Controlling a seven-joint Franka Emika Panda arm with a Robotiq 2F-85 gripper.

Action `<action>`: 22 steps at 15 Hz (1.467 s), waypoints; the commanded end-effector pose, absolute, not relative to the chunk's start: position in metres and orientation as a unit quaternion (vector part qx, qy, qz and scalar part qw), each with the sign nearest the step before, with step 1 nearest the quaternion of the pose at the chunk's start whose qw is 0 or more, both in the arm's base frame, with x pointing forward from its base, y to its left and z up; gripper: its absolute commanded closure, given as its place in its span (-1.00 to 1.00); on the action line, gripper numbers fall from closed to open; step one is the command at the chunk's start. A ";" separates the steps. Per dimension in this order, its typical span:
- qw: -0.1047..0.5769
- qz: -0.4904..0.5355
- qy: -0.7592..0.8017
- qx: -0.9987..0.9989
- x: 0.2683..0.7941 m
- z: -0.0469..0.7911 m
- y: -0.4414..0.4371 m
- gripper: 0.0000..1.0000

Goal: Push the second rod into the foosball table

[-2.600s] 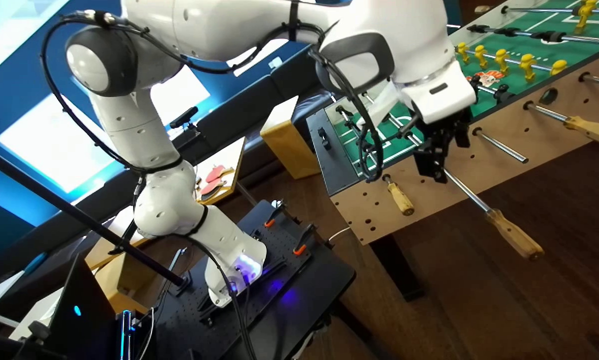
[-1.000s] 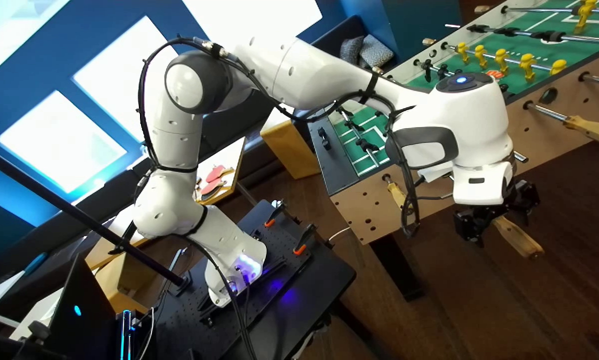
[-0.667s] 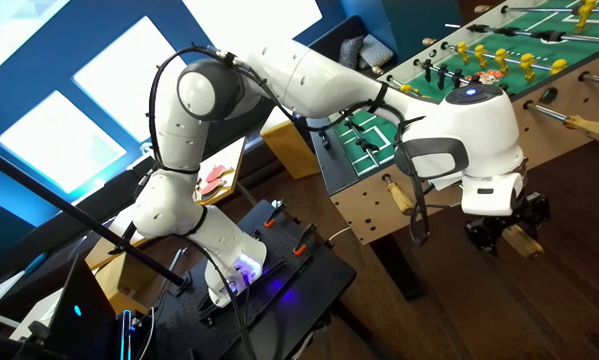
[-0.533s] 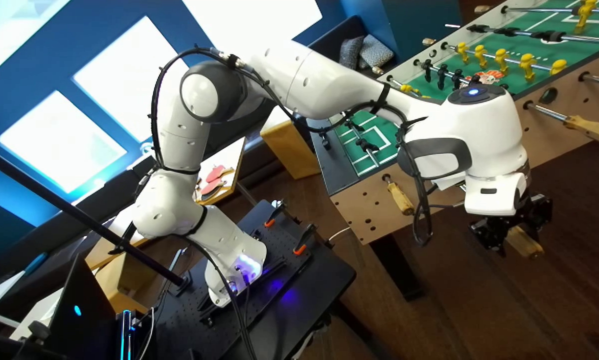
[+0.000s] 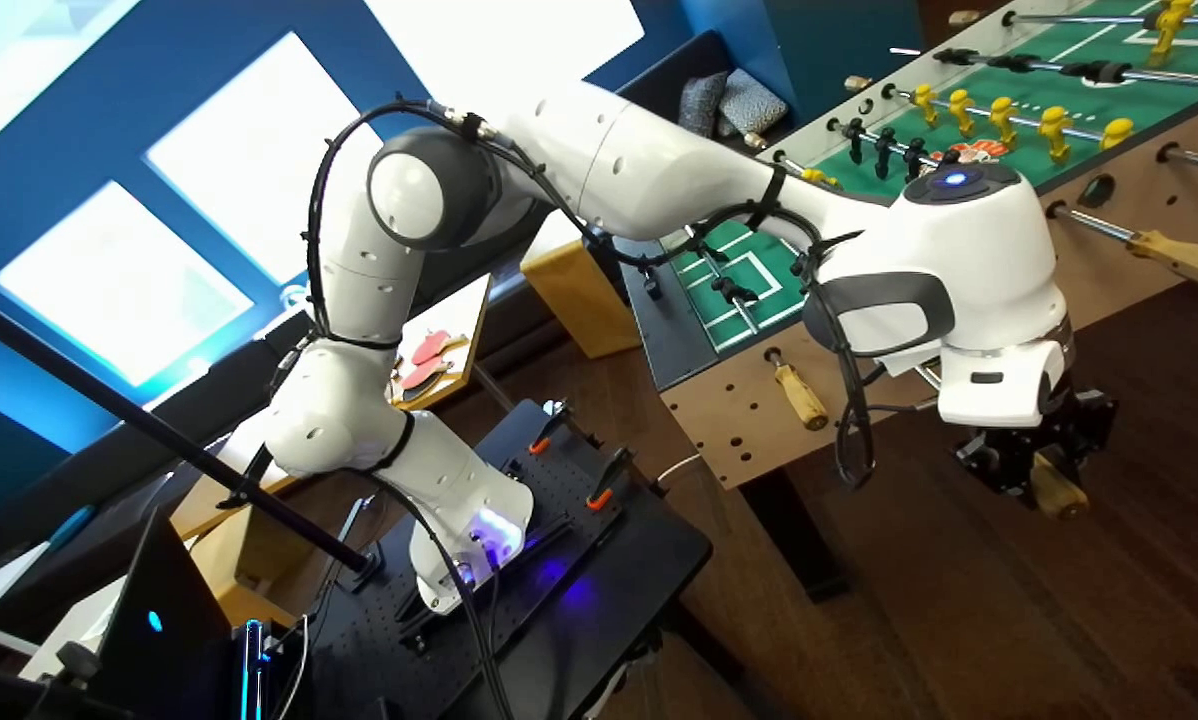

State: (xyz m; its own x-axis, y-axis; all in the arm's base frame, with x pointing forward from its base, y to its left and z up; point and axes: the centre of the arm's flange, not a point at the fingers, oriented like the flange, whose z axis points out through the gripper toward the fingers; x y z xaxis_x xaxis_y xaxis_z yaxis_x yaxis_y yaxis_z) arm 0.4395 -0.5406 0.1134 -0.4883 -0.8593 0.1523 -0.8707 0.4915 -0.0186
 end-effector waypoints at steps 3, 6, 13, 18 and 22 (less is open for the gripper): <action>0.019 0.035 -0.853 0.520 0.466 0.119 -0.508 0.70; 0.008 0.032 -0.846 0.532 0.480 0.124 -0.484 0.70; -0.024 0.020 -0.836 0.548 0.520 0.137 -0.414 0.70; -0.042 0.014 -0.823 0.567 0.554 0.143 -0.342 0.70; -0.035 0.034 -0.821 0.569 0.557 0.143 -0.327 0.70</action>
